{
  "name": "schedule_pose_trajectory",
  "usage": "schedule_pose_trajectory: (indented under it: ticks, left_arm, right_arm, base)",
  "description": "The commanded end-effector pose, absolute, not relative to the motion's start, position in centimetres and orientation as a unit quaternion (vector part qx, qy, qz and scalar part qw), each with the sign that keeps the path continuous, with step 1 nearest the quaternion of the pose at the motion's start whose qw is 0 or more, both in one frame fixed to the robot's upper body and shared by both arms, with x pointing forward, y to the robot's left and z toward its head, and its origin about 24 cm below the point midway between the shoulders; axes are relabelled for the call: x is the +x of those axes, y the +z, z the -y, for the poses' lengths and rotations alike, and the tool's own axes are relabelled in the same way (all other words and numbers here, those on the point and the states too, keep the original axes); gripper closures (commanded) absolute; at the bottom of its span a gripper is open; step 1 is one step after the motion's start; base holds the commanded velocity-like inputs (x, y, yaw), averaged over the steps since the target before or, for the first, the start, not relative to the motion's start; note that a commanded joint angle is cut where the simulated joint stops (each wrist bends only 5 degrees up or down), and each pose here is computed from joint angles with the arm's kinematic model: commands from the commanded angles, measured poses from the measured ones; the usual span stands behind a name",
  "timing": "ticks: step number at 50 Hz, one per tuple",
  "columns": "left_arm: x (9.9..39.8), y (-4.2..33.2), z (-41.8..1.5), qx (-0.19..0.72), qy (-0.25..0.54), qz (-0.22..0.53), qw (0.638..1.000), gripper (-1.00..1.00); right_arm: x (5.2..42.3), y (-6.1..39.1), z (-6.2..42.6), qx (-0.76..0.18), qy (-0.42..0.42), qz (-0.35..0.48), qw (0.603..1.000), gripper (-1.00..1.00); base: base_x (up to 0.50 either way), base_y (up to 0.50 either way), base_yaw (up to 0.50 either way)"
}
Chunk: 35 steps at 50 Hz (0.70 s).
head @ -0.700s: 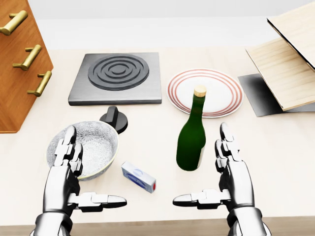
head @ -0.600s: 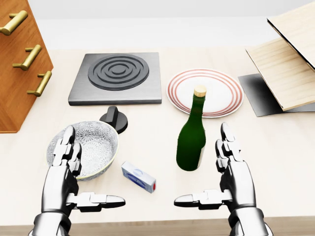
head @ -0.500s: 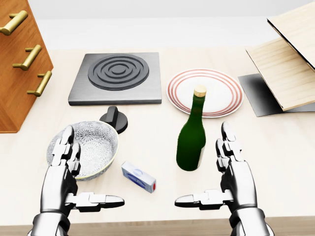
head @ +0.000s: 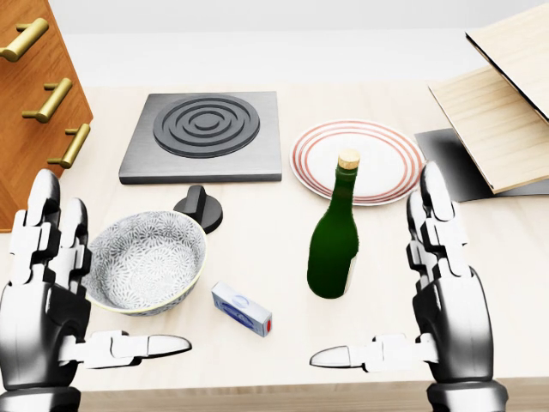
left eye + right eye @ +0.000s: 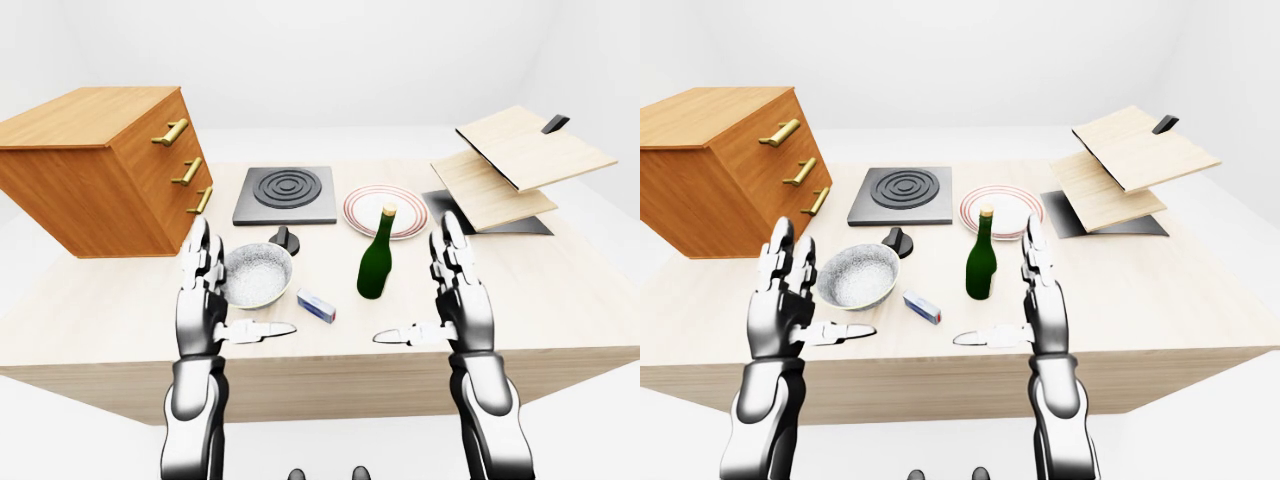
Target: Put the bowl on the top of the cabinet.
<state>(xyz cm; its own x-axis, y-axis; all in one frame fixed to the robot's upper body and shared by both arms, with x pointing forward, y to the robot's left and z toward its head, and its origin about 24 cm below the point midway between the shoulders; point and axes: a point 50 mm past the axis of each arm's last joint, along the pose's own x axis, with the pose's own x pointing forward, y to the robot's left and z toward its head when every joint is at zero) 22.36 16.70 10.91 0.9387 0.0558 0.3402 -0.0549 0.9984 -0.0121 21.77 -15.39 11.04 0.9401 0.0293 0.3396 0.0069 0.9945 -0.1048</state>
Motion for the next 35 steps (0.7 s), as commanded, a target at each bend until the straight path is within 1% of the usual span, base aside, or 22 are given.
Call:
schedule_pose_trajectory:
  ticks: [1, 3, 9, 11, 35]
  left_arm:
    - [21.52, 12.11, -16.80, 0.000, 0.032, 0.199, 0.980, -1.00]
    - [21.51, 12.03, -16.77, -0.001, 0.031, 0.197, 0.980, -1.00]
    - [21.50, 11.94, -16.70, 0.000, 0.028, 0.195, 0.980, -1.00]
    - [21.58, 11.84, -16.69, 0.001, 0.028, 0.193, 0.981, -1.00]
    - [21.62, 11.80, -16.55, 0.002, 0.023, 0.192, 0.981, -1.00]
  right_arm:
    - [20.67, 13.08, 15.35, -0.071, -0.001, 0.216, 0.974, -1.00]
    - [20.85, 12.52, 15.38, -0.073, -0.002, 0.204, 0.976, -1.00]
    - [20.58, 12.99, 15.20, -0.080, 0.004, 0.214, 0.974, -1.00]
    - [20.55, 13.02, 15.19, -0.081, 0.005, 0.214, 0.973, -1.00]
    - [20.63, 12.82, 15.06, -0.080, 0.011, 0.210, 0.974, -1.00]
  base:
    - [0.00, 0.00, 0.00]
    - [0.00, 0.00, 0.00]
    - [0.00, 0.00, 0.00]
    - [0.00, 0.27, 0.00]
    - [0.00, 0.49, 0.00]
